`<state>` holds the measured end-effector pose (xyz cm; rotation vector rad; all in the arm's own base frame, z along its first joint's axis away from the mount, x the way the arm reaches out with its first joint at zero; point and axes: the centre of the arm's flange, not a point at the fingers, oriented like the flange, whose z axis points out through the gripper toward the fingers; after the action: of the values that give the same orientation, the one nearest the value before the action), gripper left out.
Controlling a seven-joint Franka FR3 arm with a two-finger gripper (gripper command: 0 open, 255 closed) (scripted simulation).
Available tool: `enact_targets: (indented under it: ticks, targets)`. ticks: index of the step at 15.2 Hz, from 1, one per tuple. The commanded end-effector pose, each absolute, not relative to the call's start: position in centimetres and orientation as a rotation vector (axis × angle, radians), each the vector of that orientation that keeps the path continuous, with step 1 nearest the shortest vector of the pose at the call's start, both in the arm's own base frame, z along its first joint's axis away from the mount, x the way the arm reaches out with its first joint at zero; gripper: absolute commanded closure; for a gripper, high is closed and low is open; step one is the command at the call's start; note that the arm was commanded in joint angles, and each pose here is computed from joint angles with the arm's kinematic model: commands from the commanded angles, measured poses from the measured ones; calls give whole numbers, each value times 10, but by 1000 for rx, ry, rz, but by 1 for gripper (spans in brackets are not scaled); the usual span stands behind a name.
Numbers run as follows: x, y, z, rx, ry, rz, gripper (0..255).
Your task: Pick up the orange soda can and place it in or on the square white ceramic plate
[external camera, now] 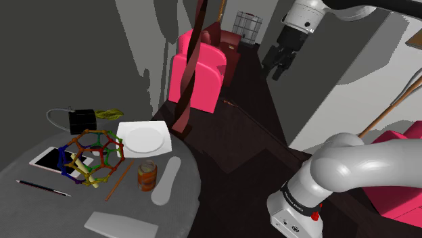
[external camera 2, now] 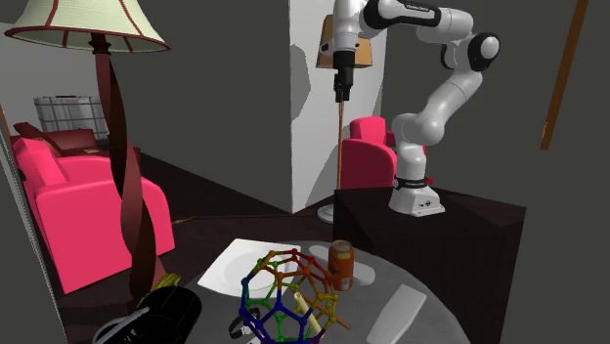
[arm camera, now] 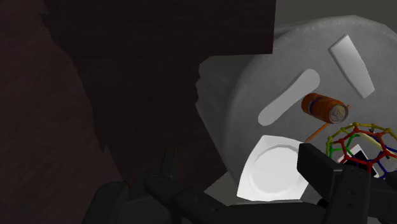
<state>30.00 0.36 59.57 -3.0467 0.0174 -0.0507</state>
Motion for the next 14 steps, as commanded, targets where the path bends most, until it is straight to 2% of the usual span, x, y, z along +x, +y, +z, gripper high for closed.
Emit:
enact_targets:
  ticks: [1,14]
  targets:
    - [300,4,596,-3047,17,-51,0]
    - [321,140,488,-3081,74,-57,0]
